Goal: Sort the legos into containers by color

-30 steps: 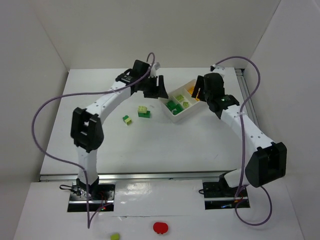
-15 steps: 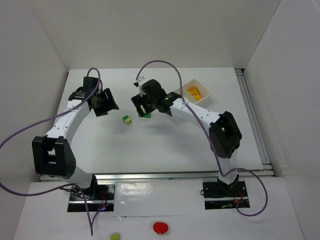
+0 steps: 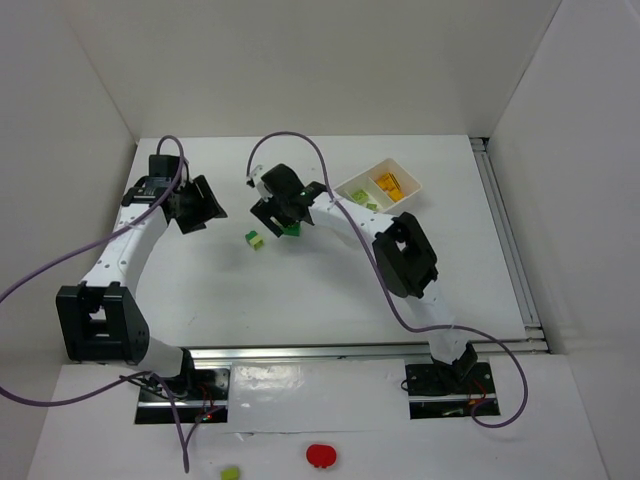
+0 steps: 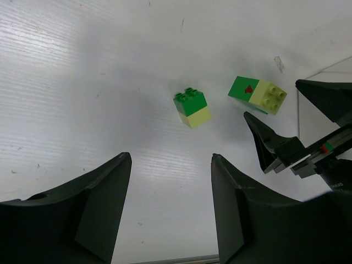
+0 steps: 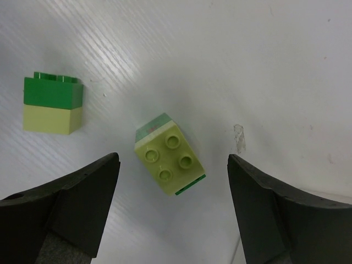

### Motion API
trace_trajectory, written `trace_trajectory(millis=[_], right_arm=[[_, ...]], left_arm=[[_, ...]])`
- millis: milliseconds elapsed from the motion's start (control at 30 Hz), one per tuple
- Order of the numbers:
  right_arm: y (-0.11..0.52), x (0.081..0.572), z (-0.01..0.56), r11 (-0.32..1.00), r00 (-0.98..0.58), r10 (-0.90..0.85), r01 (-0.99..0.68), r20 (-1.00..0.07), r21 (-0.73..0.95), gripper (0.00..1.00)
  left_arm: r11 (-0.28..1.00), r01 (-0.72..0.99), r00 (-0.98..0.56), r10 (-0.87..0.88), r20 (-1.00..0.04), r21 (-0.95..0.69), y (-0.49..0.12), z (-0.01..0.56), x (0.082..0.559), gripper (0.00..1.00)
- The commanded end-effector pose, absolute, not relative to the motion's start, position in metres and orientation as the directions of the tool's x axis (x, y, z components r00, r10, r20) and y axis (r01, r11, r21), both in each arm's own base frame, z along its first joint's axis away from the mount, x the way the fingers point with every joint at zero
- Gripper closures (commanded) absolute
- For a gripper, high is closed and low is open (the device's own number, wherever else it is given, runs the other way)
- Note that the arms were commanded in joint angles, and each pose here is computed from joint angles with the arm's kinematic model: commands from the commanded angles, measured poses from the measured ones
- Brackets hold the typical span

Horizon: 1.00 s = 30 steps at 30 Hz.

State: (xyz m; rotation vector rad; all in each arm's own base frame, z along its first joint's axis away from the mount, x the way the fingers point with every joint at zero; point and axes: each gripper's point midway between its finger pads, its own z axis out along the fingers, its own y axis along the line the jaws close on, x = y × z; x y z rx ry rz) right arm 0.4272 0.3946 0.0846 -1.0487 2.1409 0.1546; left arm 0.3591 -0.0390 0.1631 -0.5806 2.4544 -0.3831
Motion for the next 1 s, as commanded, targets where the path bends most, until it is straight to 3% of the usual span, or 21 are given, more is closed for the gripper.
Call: trace_trajectory(millis=[0, 133, 300, 467, 667, 800, 967], right_arm=[[0.397, 0.428, 0.096, 0.629, -0.355, -0.663, -0.742, -0.659, -0.232, 0.16], [0.396, 0.432, 0.09, 0.632, -0.359, -0.658, -0.742, -0.663, -0.225, 0.27], [0.398, 0.433, 0.087, 0.631, -0.364, -0.642, -0.751, -0.675, -0.195, 0.52], [0.397, 0.434, 0.1, 0.638, -0.364, -0.619, -0.75, -0.696, -0.175, 0.64], [0.393, 0.43, 0.139, 0.667, -0.382, -0.514, -0.741, -0.768, -0.079, 0.65], [0.378, 0.418, 0.184, 0.643, -0.422, -0.384, -0.76, -0.821, 0.09, 0.65], [0.356, 0.395, 0.219, 0.495, -0.485, -0.295, -0.815, -0.823, 0.303, 0.65]], left_arm=[[0.874, -0.275, -0.721, -0.464, -0.516, -0.402, -0.035, 0.179, 0.363, 0.31], [0.869, -0.272, -0.722, -0.469, -0.509, -0.414, -0.035, 0.179, 0.363, 0.31], [0.871, -0.27, -0.715, -0.467, -0.52, -0.411, -0.032, 0.182, 0.362, 0.31], [0.869, -0.263, -0.718, -0.466, -0.517, -0.419, -0.033, 0.183, 0.362, 0.32], [0.869, -0.19, -0.742, -0.432, -0.513, -0.456, -0.045, 0.187, 0.367, 0.32], [0.839, 0.041, -0.777, -0.314, -0.545, -0.542, -0.075, 0.204, 0.368, 0.26], [0.703, 0.344, -0.766, -0.173, -0.62, -0.622, -0.115, 0.232, 0.357, 0.17]])
